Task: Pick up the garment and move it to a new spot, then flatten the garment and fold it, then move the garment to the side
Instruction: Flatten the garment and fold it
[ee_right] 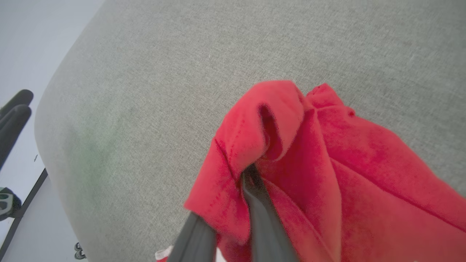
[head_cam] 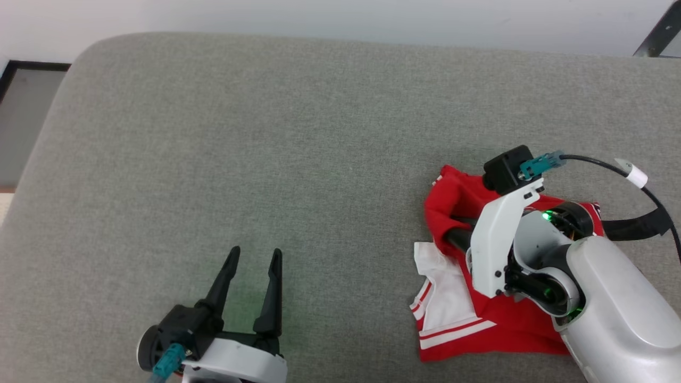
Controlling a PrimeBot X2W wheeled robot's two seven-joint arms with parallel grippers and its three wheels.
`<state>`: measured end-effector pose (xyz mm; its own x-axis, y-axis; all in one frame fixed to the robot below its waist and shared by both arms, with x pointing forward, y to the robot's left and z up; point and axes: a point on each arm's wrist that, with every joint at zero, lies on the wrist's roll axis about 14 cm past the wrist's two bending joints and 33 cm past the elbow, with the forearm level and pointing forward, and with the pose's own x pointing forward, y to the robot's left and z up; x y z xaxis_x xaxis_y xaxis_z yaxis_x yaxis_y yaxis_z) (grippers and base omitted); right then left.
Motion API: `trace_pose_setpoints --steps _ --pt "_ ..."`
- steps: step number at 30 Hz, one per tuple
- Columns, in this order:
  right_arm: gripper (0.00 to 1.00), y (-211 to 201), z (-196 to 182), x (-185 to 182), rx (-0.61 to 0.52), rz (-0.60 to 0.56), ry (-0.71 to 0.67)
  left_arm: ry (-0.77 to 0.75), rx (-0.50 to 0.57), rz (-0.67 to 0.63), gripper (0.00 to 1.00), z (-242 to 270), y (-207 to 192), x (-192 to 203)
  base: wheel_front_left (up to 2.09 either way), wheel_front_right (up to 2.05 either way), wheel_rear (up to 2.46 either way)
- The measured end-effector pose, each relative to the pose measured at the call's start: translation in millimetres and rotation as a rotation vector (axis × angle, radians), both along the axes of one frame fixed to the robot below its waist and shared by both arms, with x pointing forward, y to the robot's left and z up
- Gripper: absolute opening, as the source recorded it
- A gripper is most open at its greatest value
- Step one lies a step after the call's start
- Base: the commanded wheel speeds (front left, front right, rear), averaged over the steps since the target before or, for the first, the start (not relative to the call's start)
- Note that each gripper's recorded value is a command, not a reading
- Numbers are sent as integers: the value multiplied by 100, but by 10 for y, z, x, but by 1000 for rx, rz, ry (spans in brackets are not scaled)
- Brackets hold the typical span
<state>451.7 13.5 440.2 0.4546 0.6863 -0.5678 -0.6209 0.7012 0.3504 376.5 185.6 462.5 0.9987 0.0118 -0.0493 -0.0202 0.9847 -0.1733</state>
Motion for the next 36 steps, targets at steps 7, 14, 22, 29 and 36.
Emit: trace_pose_setpoints --steps 7,14,22,29,36 --pt "100 18 5 -68 42 -14 23 -7 1 -17 100 14 -43 36 0 0 0" --pt "100 -11 217 -106 122 -46 1 -27 0 -50 100 68 -127 64 0 0 0" --pt "100 -435 481 -77 146 -153 -133 -64 1 -98 100 182 -247 80 0 0 0" --pt "100 -1200 510 -69 32 -296 -319 -102 5 -111 100 304 -258 198 0 0 0" --pt "100 -1782 569 -169 28 -474 -460 -99 26 -103 100 313 -168 255 0 0 0"
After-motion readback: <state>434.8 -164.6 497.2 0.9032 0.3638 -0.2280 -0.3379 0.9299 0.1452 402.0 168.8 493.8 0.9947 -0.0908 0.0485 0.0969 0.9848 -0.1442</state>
